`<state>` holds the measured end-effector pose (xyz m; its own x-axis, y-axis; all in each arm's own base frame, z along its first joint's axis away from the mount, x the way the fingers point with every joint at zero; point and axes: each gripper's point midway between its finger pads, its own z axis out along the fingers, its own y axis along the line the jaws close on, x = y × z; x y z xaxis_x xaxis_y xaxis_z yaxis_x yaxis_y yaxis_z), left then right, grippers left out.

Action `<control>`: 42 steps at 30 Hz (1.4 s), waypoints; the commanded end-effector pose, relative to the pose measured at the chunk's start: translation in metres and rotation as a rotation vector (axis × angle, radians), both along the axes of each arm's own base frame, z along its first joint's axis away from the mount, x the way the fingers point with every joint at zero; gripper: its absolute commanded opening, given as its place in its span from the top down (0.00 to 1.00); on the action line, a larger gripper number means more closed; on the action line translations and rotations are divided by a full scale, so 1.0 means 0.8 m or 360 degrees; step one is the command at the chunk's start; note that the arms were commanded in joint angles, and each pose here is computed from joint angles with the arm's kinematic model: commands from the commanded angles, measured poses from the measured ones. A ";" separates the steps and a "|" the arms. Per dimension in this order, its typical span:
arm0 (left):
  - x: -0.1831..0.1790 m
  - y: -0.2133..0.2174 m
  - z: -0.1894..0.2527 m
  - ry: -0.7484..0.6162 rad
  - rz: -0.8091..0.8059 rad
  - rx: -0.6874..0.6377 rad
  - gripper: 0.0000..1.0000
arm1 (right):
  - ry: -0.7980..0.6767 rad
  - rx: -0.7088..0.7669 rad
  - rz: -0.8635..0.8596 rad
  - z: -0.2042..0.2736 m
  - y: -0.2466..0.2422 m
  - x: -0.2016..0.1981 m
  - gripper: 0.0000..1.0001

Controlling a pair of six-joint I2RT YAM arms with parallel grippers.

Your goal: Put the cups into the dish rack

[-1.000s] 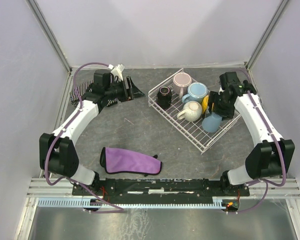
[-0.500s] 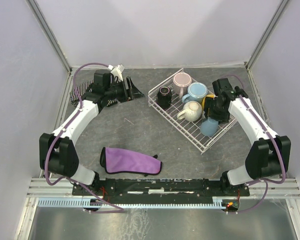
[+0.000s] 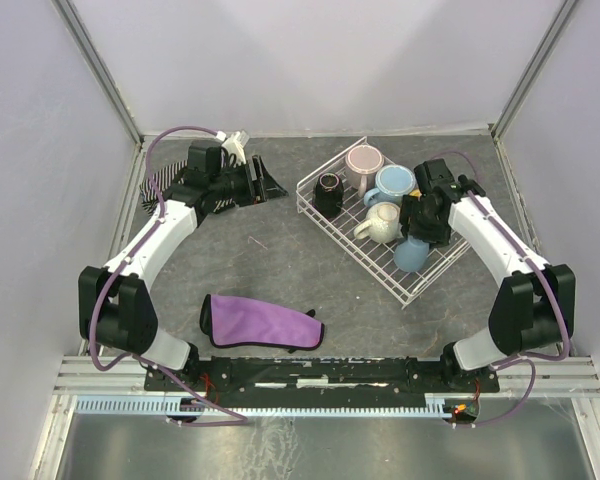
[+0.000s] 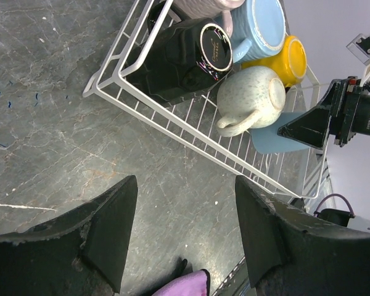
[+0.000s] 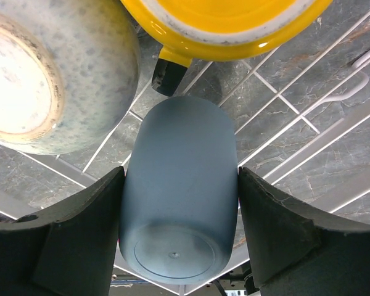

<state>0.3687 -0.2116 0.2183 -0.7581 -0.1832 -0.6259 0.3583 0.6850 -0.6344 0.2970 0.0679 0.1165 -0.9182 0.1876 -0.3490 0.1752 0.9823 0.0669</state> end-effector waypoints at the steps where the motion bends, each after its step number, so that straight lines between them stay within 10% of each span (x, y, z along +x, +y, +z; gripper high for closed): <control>1: 0.001 0.004 0.036 -0.0167 -0.0011 0.0016 0.29 | -0.0085 -0.0034 -0.0025 0.005 -0.002 0.012 0.64; 20: -0.001 0.005 0.031 -0.0154 -0.0005 0.0021 0.28 | -0.0177 -0.0007 0.0003 0.037 0.001 0.017 0.00; 33: 0.015 0.035 0.041 -0.0249 0.0221 0.0124 0.24 | -0.0458 -0.0101 -0.0035 0.143 -0.027 0.022 0.00; 42: 0.043 0.085 0.079 -0.0523 0.0582 0.0268 0.01 | -0.0755 -0.0082 -0.0375 0.214 -0.135 0.057 0.00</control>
<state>0.3883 -0.1685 0.2417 -0.6051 -0.2740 -0.7475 0.2459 0.8288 -0.5027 0.3340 -0.0108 0.2666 -0.6569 0.3332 -0.6764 0.3270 0.9342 0.1426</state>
